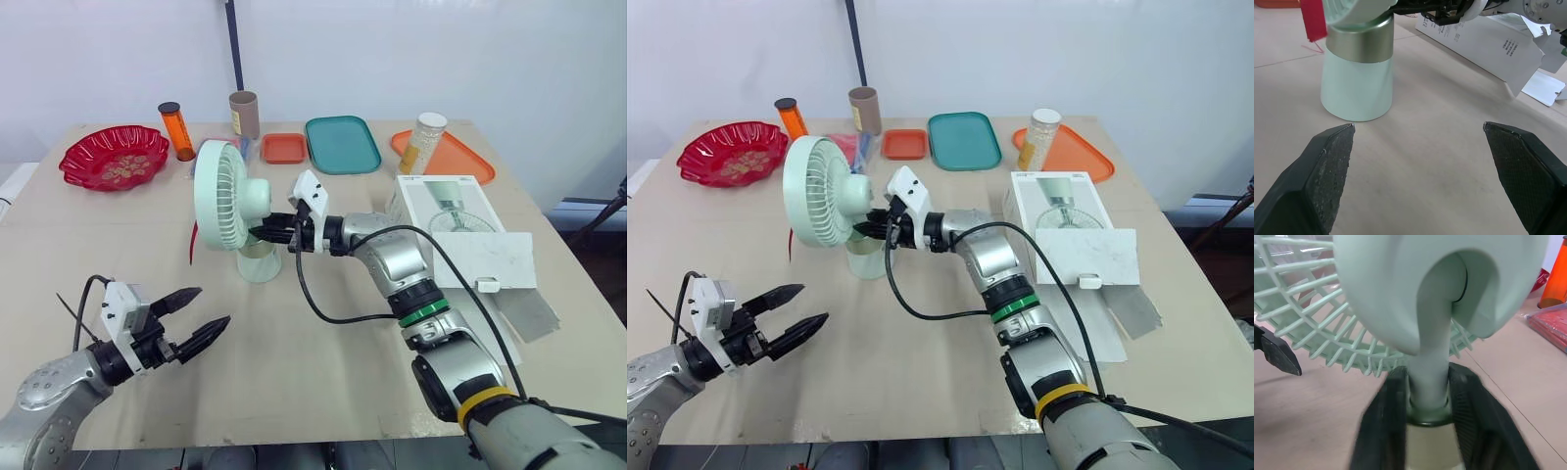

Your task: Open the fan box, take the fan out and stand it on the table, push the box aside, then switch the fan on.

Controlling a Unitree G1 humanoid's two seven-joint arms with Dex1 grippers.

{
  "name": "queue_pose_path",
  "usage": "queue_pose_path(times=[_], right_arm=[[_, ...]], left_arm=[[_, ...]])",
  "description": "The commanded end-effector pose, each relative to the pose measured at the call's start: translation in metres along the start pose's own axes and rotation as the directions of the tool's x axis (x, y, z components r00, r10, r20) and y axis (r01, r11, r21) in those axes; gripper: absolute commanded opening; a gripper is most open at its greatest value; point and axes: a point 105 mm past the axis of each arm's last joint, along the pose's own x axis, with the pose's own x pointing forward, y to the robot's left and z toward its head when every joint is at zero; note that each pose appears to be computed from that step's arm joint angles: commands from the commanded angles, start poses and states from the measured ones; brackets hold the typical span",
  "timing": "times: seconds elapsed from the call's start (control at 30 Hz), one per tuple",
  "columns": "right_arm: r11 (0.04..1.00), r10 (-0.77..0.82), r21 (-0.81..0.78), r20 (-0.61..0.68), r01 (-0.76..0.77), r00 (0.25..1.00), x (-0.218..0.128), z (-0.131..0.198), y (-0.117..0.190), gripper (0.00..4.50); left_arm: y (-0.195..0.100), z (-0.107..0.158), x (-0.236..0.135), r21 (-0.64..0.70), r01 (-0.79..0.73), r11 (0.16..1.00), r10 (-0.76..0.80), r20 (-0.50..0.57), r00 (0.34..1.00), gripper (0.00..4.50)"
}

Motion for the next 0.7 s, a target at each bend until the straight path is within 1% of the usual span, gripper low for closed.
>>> queue_pose_path(times=[0.03,0.13,0.17,0.43,0.7], right_arm=[[1.0,0.018,-0.026,0.016,-0.018,1.0,0.002,0.008,0.004,2.75],[1.0,0.008,-0.029,0.011,-0.008,1.0,0.001,0.007,0.003,3.96],[0.999,0.009,-0.031,0.013,-0.008,1.0,0.001,0.007,0.003,4.44],[0.998,0.004,-0.057,0.01,-0.003,1.0,-0.019,0.009,0.003,4.44],[0.997,-0.027,-0.071,-0.005,0.027,1.0,-0.067,0.014,0.015,4.44]], left_arm=[[-0.002,0.009,0.002,0.045,0.009,0.999,-0.01,0.026,1.0,4.5],[-0.003,0.008,0.003,0.043,0.013,0.999,-0.014,0.027,1.0,4.5],[-0.003,0.008,0.004,0.043,0.014,0.999,-0.015,0.027,1.0,4.5],[-0.001,0.008,0.007,0.048,0.023,0.999,-0.025,0.031,0.999,4.5],[0.006,0.015,0.006,0.068,0.023,0.997,-0.026,0.044,0.999,4.5]])
